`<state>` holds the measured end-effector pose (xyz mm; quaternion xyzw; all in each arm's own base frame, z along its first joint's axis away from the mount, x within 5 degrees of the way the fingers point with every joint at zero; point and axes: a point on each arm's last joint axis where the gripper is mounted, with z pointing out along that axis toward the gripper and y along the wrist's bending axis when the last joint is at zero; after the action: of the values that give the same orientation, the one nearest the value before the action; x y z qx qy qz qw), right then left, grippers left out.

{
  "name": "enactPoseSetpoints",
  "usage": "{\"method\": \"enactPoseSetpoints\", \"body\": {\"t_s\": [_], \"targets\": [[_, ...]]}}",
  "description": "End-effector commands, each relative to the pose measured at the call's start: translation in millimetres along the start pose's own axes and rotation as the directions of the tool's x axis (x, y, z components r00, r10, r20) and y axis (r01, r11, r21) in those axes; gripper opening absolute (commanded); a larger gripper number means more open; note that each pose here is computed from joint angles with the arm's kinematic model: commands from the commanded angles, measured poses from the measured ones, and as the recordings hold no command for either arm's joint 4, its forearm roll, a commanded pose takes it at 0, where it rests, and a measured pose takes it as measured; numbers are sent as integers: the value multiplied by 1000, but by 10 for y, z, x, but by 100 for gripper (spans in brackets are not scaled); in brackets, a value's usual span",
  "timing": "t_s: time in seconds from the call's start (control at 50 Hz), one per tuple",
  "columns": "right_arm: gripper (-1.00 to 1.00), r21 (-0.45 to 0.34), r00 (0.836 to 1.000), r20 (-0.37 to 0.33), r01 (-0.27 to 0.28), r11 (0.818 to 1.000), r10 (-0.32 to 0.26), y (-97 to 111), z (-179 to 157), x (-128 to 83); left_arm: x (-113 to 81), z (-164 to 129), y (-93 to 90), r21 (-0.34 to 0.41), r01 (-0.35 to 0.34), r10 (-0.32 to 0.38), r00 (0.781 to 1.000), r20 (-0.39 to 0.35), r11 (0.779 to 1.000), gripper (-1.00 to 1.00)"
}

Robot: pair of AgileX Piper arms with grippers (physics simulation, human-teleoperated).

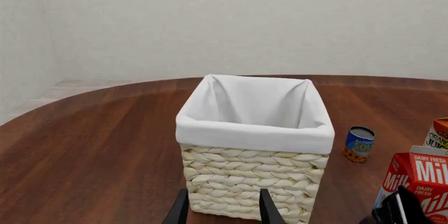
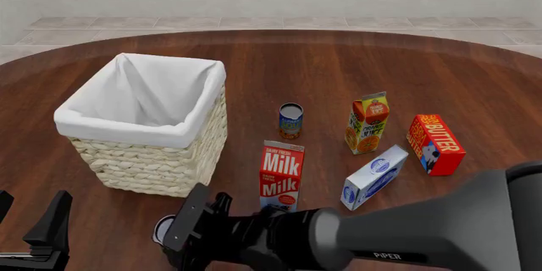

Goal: Pick up the alphabet soup and the tomato sauce, and put them in the basket.

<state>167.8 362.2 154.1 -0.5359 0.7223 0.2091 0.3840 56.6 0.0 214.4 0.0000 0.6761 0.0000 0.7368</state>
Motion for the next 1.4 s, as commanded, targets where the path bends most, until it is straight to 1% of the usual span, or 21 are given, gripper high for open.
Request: {"method": "enactPoseSetpoints", "body": {"t_s": [0.02, 0.3, 0.52, 0.86, 1.16, 1.24, 1.28, 1.34, 1.4], "targets": [[-100, -1, 1000, 23, -1, 1000, 1, 10, -111, -81, 0, 0, 0, 0, 0, 0, 1000, 0, 1000, 100], [-100, -10, 999, 50, 18, 1000, -17, 64, -311, -158, 0, 0, 0, 0, 0, 0, 1000, 0, 1000, 100], [-100, -14, 998, 59, 25, 1000, -24, 85, -384, -163, 0, 0, 0, 0, 0, 0, 1000, 0, 1000, 100], [-100, -14, 995, 90, 51, 999, -50, 94, -599, -305, 0, 0, 0, 0, 0, 0, 1000, 0, 1000, 100], [-100, -12, 989, 124, 82, 997, -80, 103, -843, -460, 0, 0, 0, 0, 0, 0, 1000, 0, 1000, 100], [-100, -11, 987, 131, 97, 995, -95, 105, -913, -484, 0, 0, 0, 0, 0, 0, 1000, 0, 1000, 100], [-100, -11, 987, 132, 96, 995, -93, 105, -927, -490, 0, 0, 0, 0, 0, 0, 1000, 0, 1000, 100], [-100, -2, 984, 142, 106, 994, -104, 77, -992, -528, 0, 0, 0, 0, 0, 0, 1000, 0, 1000, 100], [-100, 3, 984, 147, 104, 995, -103, 55, -1023, -550, 0, 0, 0, 0, 0, 0, 1000, 0, 1000, 100]]}}
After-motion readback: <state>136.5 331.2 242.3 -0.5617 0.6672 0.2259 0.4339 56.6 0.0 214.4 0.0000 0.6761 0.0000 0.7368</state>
